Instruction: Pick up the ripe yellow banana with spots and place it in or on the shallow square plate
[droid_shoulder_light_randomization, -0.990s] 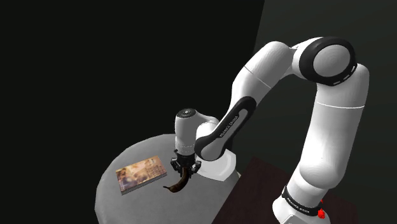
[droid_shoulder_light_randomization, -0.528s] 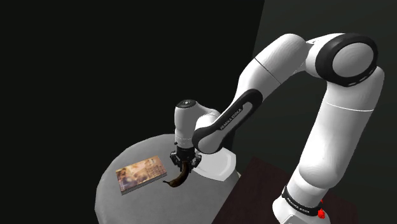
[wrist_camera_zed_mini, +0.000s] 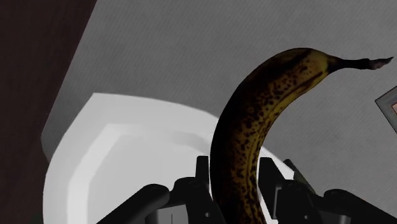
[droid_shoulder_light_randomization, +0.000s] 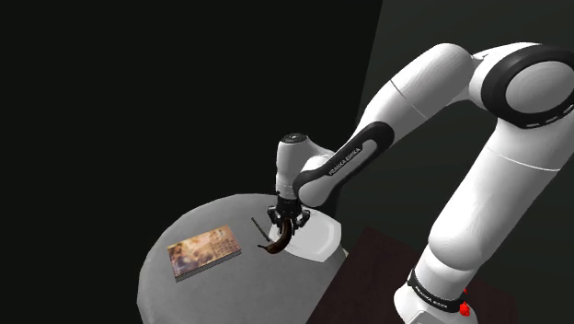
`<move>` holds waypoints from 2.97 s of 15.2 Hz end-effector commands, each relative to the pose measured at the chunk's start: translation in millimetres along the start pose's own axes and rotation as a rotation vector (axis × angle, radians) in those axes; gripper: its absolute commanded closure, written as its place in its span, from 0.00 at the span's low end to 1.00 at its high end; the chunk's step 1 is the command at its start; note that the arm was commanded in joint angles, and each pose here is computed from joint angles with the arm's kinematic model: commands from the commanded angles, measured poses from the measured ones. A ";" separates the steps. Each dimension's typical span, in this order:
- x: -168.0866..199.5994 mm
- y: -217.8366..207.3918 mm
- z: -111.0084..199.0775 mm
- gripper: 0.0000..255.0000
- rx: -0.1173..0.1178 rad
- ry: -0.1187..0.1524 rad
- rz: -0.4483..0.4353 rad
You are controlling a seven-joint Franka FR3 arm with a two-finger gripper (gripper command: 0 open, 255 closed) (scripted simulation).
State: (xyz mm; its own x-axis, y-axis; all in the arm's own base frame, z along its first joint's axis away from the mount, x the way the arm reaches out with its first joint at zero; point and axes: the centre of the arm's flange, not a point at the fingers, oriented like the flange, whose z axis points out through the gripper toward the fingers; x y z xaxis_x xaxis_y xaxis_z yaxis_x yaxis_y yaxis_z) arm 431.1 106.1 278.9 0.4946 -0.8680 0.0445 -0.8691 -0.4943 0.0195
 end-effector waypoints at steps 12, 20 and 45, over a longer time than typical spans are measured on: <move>116.4 94.7 13.3 1.00 0.000 0.000 -0.003; 114.5 93.9 55.5 1.00 0.000 0.000 -0.003; 113.5 93.5 27.7 0.00 0.000 0.000 -0.003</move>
State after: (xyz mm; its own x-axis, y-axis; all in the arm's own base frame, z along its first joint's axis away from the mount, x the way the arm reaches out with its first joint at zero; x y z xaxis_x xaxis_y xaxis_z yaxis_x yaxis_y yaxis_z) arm 406.1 -39.7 256.4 0.4974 -0.8664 0.0452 -0.8675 -0.4970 0.0191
